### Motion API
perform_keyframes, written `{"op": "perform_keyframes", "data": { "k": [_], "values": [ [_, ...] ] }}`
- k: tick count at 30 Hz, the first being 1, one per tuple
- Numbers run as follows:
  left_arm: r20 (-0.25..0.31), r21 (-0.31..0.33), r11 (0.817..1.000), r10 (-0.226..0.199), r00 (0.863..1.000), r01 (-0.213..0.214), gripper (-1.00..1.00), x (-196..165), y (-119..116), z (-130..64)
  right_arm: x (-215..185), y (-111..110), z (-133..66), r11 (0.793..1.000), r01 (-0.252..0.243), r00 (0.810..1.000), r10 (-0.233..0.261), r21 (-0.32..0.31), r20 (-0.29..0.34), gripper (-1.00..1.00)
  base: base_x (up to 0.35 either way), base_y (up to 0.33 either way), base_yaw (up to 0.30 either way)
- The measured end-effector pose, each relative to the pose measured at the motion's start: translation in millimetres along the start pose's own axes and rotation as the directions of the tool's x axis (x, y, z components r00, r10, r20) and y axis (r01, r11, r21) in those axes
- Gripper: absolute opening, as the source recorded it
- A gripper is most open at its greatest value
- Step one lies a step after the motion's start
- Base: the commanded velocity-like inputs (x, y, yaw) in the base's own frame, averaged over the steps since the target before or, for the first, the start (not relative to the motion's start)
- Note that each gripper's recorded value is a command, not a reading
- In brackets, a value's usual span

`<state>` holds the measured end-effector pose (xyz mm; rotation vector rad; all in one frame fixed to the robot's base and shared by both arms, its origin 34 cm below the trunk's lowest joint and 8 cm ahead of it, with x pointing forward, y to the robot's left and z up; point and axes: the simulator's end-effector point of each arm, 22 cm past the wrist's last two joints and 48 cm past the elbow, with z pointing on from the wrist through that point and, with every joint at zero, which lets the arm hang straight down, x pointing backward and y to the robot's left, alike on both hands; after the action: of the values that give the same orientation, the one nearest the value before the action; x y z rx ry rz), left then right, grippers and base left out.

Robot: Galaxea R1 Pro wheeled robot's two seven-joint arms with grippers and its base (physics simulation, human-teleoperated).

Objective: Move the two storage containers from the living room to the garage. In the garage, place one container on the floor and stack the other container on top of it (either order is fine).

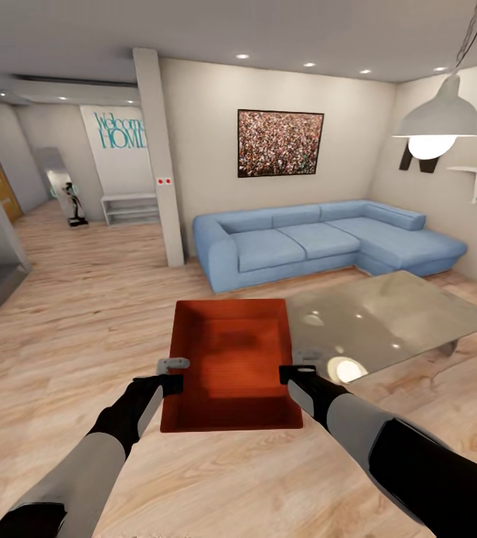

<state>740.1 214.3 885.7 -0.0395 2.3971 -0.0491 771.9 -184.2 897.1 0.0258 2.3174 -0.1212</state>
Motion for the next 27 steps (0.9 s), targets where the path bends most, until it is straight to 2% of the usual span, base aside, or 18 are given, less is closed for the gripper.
{"op": "perform_keyframes", "data": {
  "k": [27],
  "values": [
    [0.000, 0.000, 1.000, 0.000, 1.000, 0.000, -1.00, 0.1, -0.1, 0.0, 0.0, -0.1, 0.0, 1.000, 0.000, 1.000, 0.000, 0.000, 0.000, -1.00, 0.000, 0.000, 0.271]
  ]
}}
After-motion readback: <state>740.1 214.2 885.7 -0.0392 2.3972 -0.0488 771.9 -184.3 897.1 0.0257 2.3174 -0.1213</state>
